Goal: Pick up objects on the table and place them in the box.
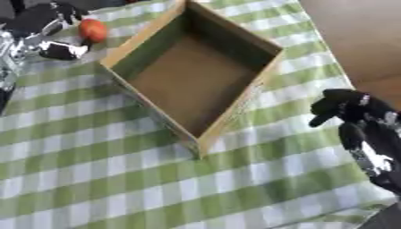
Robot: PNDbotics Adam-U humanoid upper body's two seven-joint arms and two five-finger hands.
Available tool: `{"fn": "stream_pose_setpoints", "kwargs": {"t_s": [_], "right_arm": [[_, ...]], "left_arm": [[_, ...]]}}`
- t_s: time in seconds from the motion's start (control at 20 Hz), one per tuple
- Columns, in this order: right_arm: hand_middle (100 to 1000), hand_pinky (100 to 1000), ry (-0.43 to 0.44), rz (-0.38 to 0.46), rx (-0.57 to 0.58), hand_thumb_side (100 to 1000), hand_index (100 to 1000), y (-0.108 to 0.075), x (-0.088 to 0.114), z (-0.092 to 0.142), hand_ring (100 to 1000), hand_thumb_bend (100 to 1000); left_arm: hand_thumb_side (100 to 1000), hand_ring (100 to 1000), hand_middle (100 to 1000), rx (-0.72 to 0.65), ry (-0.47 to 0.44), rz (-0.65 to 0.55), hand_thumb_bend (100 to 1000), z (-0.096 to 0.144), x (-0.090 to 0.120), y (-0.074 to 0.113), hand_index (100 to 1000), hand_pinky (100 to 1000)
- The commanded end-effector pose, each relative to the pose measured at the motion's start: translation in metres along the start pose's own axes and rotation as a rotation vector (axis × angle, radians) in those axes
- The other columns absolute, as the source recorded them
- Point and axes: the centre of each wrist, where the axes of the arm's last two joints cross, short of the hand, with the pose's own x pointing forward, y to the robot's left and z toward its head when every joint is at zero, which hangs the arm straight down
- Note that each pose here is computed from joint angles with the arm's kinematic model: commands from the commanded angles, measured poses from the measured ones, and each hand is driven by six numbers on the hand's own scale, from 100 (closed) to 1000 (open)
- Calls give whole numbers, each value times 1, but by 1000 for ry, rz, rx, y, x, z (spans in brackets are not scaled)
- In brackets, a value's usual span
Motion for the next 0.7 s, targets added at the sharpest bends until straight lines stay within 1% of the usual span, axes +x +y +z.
{"fn": "stream_pose_setpoints", "kwargs": {"t_s": [0.05,0.2,0.25,0.3,0.6,0.7], "right_arm": [[694,788,-26,19,11,572,867,-4,7,-5,614,100],[695,788,-26,20,13,573,867,-4,7,-5,614,100],[695,788,-26,20,14,573,867,-4,7,-5,615,100],[695,788,-28,19,14,572,867,-4,7,-5,615,100],[695,788,-30,17,19,571,867,-4,7,-6,615,100],[695,789,-30,17,19,570,867,-4,7,-6,615,100]], "left_arm": [[367,661,682,30,12,-26,262,0,-8,15,873,698],[326,655,668,27,13,-42,279,0,-8,15,859,693],[310,654,664,26,14,-49,302,0,-8,15,854,692],[311,647,657,25,14,-60,301,0,-8,15,849,688],[335,617,621,38,13,-130,365,0,-7,15,802,671],[340,593,595,41,10,-160,373,0,-7,15,766,653]]}}
